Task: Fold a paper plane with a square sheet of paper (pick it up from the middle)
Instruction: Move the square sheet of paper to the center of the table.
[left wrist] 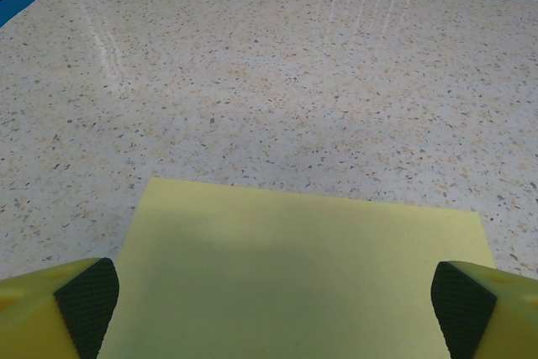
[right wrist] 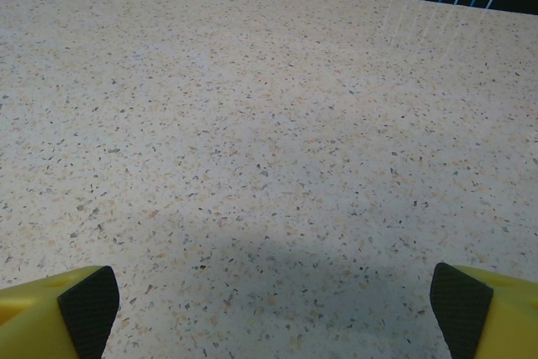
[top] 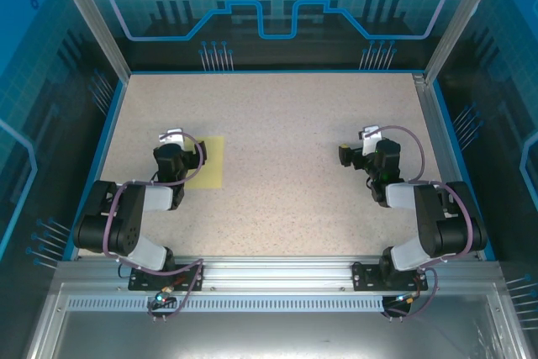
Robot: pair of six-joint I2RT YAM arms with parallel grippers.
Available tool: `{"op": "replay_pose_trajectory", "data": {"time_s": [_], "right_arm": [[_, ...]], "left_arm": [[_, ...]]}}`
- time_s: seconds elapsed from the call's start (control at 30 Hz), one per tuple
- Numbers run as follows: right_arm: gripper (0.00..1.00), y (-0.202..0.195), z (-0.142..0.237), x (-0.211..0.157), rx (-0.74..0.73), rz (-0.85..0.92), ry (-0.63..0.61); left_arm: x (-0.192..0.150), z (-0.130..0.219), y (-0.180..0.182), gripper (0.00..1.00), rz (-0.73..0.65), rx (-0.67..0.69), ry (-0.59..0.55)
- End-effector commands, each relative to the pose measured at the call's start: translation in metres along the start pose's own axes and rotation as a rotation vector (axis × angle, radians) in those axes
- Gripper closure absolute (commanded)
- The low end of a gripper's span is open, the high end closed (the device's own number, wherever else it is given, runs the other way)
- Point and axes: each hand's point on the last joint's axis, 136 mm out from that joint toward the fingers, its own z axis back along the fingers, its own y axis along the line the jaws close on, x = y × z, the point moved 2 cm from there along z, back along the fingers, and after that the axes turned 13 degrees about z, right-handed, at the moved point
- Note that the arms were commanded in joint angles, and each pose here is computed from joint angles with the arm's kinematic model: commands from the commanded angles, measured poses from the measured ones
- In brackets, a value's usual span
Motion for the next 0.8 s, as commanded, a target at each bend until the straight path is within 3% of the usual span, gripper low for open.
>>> {"op": "replay_pose_trajectory", "data": {"time_s": [0.0,0.47,0.63,0.77], "right_arm": [[0.01,-0.006,-0.002,0.007,-0.005,-0.007,-0.019],[0.01,-0.007,-0.001,0.007,0.011,-0.020,-0.028],[0.01,0.004,0.009,0.019,-0.004,0.056,-0.053],[0.01,-0.008,0.027,0.036,-0.029,-0.023,0.061]], "left_arm": [[0.008,0.000,-0.006,0.01,0.000,-0.027,-0.029],[0.011,0.000,-0.007,0.01,-0.002,-0.030,-0.032],[0.028,0.020,-0.008,0.01,0.016,-0.023,-0.029],[0.037,0.037,-0.006,0.01,0.090,-0.002,-0.001]]}}
